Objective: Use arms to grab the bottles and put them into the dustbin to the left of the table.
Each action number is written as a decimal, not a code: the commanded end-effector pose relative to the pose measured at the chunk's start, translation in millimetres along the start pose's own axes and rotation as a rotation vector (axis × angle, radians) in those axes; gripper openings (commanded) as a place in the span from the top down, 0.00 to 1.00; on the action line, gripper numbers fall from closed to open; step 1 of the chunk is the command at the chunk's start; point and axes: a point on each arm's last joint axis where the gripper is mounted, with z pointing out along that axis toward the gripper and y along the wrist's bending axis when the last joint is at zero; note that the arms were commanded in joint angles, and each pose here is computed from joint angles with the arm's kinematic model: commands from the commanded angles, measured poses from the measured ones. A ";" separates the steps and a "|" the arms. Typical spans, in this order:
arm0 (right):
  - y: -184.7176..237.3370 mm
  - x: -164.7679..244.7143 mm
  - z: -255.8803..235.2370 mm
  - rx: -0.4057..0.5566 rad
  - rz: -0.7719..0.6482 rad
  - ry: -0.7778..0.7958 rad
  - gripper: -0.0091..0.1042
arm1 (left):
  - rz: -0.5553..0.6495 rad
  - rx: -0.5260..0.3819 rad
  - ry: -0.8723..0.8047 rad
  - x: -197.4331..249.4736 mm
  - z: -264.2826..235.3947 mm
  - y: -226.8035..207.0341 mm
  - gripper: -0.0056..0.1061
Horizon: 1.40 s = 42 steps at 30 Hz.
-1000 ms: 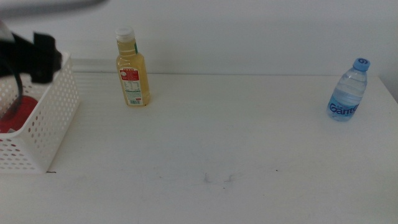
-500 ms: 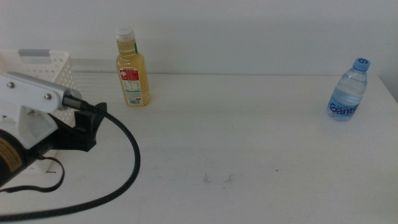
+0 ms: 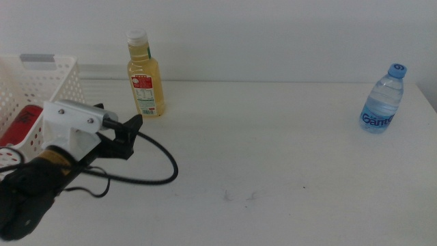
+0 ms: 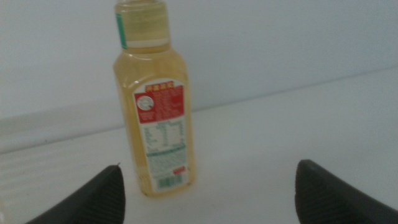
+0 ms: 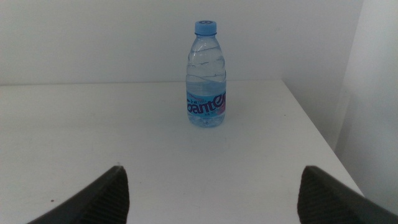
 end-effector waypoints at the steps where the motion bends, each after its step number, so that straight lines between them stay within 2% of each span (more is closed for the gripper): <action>1: -0.5 0.7 0.1 0.009 -0.008 -0.006 0.14 | -0.004 -0.023 -0.060 -0.2 13.0 6.8 0.11; 10: -0.5 0.7 0.1 0.009 -0.008 -0.006 0.14 | 0.013 -0.026 -0.045 9.2 68.2 25.9 0.11; 14: -0.5 0.7 0.1 0.009 -0.008 -0.006 0.14 | 0.037 0.011 -0.043 14.3 90.3 30.0 0.11; 19: -0.5 0.7 0.1 0.009 -0.008 -0.006 0.14 | -0.028 0.027 -0.014 24.4 114.7 30.6 0.11; 30: -0.5 0.7 0.1 0.009 -0.008 -0.006 0.14 | -0.030 -0.090 0.044 23.8 141.4 25.6 0.11; 42: -0.5 0.7 0.1 0.009 -0.008 -0.006 0.14 | -0.050 -0.124 0.039 25.5 170.4 35.9 0.11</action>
